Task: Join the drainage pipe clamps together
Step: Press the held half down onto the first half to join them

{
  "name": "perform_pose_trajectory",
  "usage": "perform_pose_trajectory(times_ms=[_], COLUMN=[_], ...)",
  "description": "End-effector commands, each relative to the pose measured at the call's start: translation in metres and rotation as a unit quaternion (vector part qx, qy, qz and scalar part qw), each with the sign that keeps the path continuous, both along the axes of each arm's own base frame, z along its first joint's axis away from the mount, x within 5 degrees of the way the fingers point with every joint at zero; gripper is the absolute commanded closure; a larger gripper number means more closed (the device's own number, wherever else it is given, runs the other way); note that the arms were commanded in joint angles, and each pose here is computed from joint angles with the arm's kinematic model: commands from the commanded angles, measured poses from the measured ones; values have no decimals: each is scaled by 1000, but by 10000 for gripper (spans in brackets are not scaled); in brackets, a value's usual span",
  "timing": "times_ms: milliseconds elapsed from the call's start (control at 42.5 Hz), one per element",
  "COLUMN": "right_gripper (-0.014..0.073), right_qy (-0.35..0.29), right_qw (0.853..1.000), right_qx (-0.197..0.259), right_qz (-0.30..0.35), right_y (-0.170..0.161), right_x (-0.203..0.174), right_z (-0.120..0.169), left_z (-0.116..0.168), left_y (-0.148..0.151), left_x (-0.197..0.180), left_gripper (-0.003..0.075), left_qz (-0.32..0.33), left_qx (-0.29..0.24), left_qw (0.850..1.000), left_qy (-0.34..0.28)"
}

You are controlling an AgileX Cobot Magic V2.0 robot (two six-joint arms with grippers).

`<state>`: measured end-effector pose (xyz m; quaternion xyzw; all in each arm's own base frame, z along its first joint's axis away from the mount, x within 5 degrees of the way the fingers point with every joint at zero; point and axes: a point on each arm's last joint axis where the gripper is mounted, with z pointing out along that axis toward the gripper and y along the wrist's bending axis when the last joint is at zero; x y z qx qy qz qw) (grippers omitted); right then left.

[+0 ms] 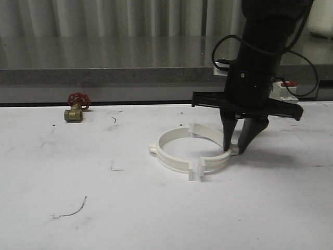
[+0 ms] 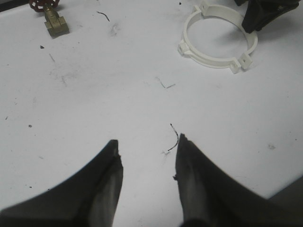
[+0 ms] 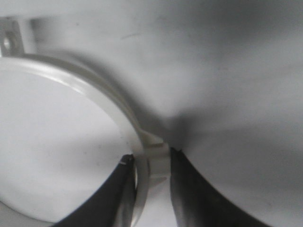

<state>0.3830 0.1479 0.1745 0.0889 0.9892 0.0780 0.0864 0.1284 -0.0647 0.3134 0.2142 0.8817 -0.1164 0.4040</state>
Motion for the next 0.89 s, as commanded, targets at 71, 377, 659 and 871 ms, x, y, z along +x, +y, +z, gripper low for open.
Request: perform_pose_trajectory(times_ms=[71,377,659,871], right_gripper=[386,386,386,385], right_qy=[-48,-47,-46,-48], right_qw=[999,999,998,998], right_qx=[21,28,30,31], right_qz=[0,-1,-1,-1], right_y=[4,8,9,9], right_x=[2,2,2,2], right_z=[31,29,28,28], left_z=[15,15,15,15], left_y=[-2,-2,-2,-2], left_x=[3,3,3,3], left_gripper=[447,447,447,447], left_qz=[4,4,4,4], left_qx=[-27,-27,-27,-27], left_qw=[999,999,999,999], left_qy=[-41,-41,-41,-41])
